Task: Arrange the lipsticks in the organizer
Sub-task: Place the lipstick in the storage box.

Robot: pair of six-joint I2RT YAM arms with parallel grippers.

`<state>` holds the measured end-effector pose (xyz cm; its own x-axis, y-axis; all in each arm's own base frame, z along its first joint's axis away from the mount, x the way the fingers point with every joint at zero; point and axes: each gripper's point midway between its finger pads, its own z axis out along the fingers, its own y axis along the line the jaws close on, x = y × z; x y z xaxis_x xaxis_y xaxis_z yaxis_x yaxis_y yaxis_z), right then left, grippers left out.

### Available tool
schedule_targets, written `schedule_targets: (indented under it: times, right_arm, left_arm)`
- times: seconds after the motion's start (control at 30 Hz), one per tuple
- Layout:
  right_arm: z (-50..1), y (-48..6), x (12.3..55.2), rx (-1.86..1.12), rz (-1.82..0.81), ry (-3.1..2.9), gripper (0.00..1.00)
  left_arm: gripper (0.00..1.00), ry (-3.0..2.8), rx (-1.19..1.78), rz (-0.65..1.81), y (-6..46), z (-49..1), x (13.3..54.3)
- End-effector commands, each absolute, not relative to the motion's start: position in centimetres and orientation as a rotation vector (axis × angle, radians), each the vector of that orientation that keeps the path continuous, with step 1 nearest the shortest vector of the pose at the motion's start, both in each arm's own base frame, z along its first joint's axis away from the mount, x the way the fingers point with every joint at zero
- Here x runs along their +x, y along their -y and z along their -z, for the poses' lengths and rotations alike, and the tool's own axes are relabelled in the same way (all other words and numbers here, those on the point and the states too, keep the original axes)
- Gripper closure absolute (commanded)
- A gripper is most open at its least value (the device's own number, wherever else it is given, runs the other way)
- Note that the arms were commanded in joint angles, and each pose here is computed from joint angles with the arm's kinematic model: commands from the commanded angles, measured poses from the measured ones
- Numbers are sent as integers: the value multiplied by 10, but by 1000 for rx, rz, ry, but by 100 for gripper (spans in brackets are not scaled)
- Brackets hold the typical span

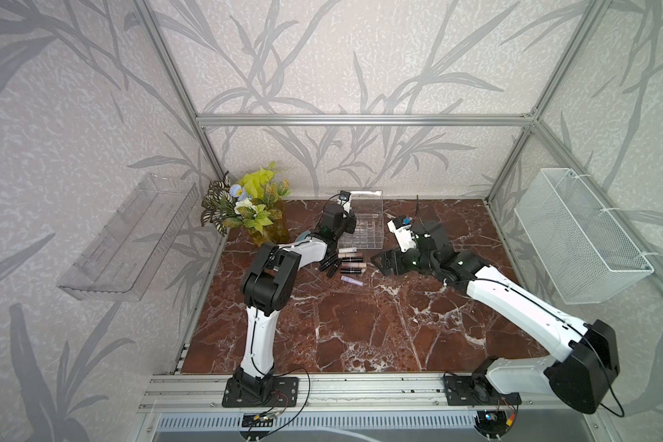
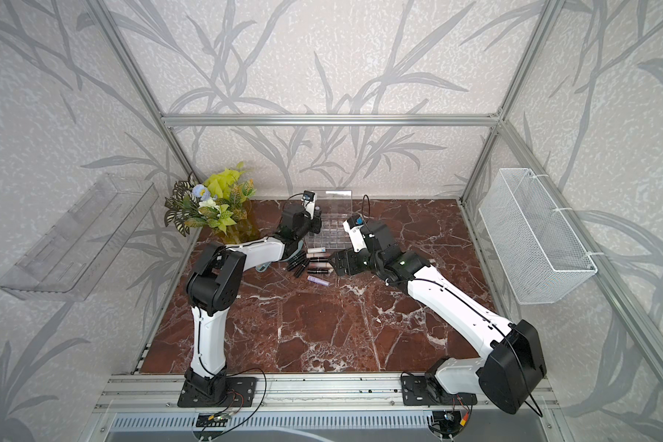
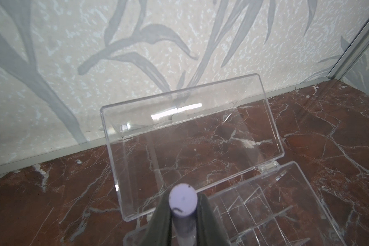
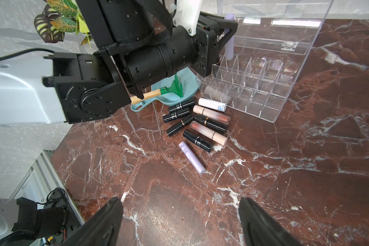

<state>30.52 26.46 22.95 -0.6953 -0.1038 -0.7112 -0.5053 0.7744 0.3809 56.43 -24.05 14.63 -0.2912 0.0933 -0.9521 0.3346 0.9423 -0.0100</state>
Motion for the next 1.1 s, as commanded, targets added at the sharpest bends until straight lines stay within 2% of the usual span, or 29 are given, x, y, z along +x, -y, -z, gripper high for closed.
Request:
schedule_targets:
  times: [0.0,0.27,0.5,0.63,0.83,1.07]
  right_arm:
    - [-239,-267,309,-450,-761,-2242,10]
    - [-242,-267,309,-456,-760,-2243,11]
    - [-243,-267,308,-456,-770,-2241,11]
    - [-241,-268,307,-448,-780,-2244,10]
    - [-235,-270,304,-466,-774,-2279,10]
    - [-195,-280,299,-619,-563,-2393,15]
  left_arm:
    - [81,-1872,282,233,237,-144,573]
    - [80,-1883,289,247,239,-140,572]
    - [65,-1877,295,261,241,-143,567]
    - [60,-1866,301,279,241,-150,559]
    - [57,-1819,262,300,232,-178,533]
    - [56,-1796,117,321,199,-212,490]
